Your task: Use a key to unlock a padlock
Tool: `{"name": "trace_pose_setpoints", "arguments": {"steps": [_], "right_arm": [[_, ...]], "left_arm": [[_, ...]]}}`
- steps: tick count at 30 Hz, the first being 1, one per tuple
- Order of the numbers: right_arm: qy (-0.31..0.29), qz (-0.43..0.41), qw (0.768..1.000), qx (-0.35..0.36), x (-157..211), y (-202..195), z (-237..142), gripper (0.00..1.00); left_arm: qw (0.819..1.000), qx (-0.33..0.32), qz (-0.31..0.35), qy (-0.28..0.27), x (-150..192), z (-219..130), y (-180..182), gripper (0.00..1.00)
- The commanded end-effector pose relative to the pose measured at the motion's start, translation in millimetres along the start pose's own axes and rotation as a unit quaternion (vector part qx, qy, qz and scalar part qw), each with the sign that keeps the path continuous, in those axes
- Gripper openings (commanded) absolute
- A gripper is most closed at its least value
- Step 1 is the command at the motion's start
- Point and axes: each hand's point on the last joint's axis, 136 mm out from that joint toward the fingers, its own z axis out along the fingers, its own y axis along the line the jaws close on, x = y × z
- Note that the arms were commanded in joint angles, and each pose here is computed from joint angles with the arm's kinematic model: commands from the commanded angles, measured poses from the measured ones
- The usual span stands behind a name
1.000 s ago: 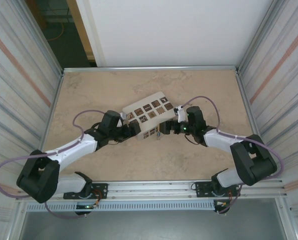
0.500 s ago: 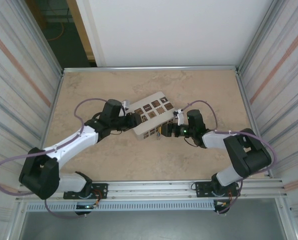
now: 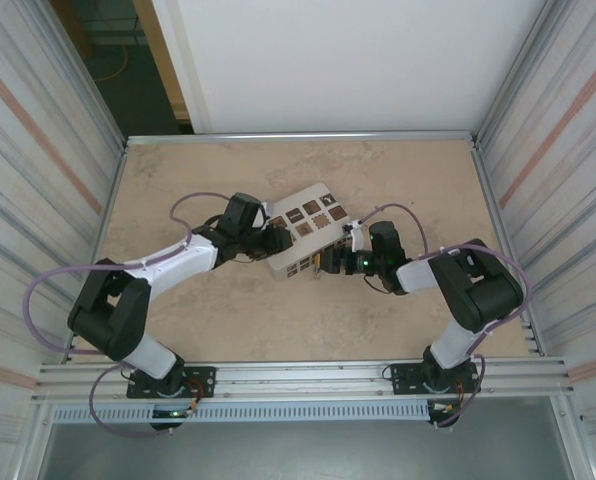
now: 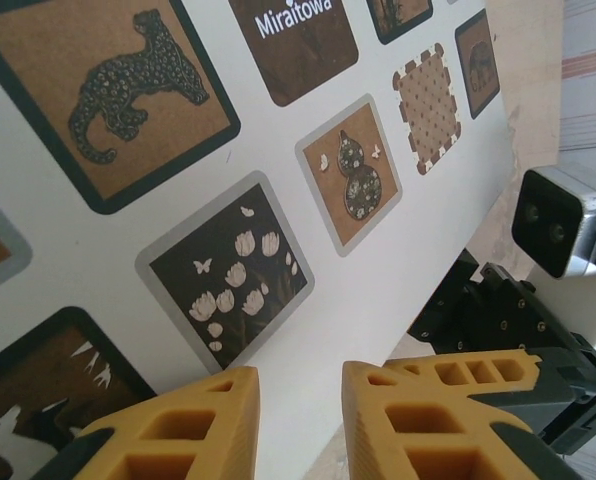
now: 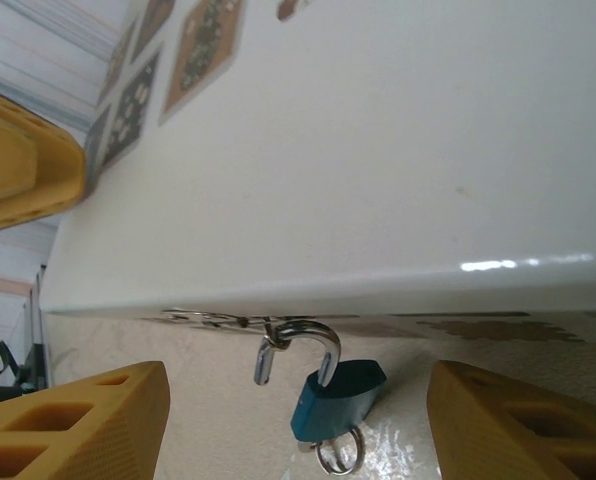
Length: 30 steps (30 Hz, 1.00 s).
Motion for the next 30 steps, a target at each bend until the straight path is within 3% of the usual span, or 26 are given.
{"name": "trace_pose_setpoints", "arguments": {"steps": [1,19,30], "right_arm": [[-0.002,-0.025,0.999,-0.023,-8.0,11.5,7.3,0.67],[0.027,-0.041,0.997,-0.066,0.7,28.7,21.7,0.61],[0.032,-0.04,0.997,-0.06,7.8,25.3,13.3,0.5]], "left_arm": [[1.0,0.01,0.021,0.005,-2.7,2.3,-8.5,0.28],[1.0,-0.001,0.012,0.029,6.6,16.6,4.9,0.27],[0.999,0.0,0.011,0.03,7.3,16.7,4.7,0.26]]}}
